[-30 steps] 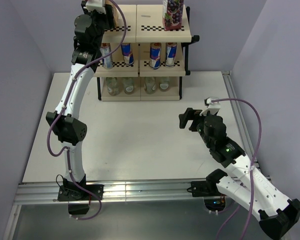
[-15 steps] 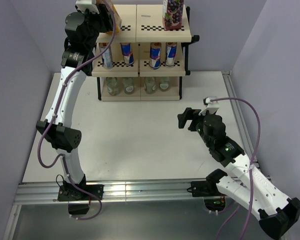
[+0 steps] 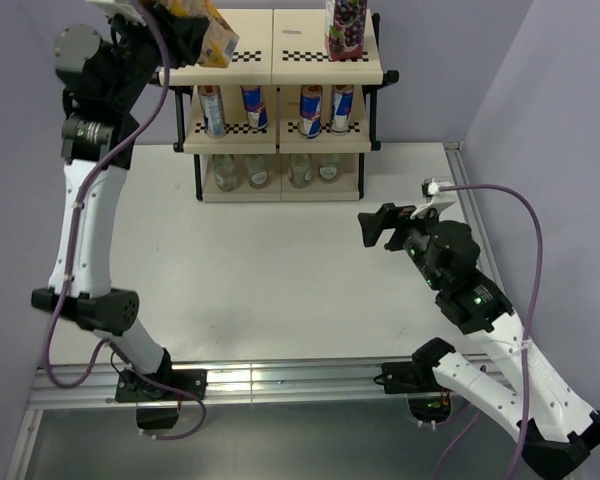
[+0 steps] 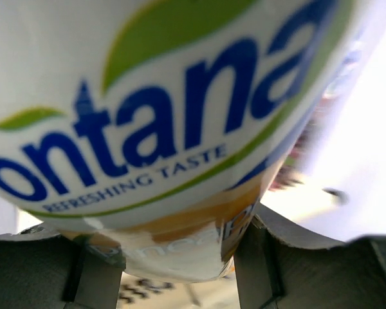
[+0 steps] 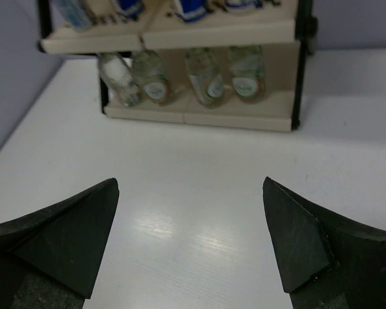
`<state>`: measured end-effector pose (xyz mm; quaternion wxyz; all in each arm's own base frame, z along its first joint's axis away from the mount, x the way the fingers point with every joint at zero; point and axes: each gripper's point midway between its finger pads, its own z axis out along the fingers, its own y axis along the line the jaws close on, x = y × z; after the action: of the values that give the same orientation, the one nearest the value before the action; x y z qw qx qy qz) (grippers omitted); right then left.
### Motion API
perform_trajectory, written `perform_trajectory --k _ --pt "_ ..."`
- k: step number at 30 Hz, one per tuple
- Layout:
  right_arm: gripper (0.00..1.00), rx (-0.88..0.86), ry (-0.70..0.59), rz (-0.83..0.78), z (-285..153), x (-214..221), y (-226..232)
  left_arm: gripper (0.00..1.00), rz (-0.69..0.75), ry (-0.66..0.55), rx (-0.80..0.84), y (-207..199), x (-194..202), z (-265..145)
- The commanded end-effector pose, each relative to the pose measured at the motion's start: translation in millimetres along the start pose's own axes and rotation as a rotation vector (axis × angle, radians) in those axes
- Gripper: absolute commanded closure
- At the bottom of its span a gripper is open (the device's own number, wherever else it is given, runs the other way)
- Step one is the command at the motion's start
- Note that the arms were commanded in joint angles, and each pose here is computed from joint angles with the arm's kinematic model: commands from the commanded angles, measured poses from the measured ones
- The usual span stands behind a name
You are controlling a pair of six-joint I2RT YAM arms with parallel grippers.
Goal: Place and organize the beverage onto the shelf
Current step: Adjust the drink.
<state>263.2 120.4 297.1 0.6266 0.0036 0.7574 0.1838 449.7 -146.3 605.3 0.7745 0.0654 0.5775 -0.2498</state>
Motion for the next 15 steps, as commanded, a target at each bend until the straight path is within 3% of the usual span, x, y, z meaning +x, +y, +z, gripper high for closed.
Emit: perform_trajectory --k 1,3,4,9,15 --pt "0.0 -0.192 -0.095 -0.024 -33.2 -55.4 36.7 0.99 0.053 -0.379 0.489 -134.2 -158.4 -125.7" --pt "0.0 -0.334 -0.124 -0.03 -54.8 -80.3 63.8 0.99 0.06 -0.359 0.653 -159.5 -145.6 -153.8" --pt "0.0 -0.389 -0.116 -0.037 -61.8 -84.6 73.7 0.99 -0.017 -0.292 0.7 -164.6 -124.4 -166.2" --pt "0.01 -0.746 -0.142 -0.08 -111.4 -133.6 138.4 0.99 -0.1 -0.152 0.932 -190.6 -71.7 -206.3" --pt "0.05 -1.056 -0.048 -0.061 -124.2 -146.7 190.0 0.99 -0.133 -0.063 1.172 -238.0 -15.4 -243.8"
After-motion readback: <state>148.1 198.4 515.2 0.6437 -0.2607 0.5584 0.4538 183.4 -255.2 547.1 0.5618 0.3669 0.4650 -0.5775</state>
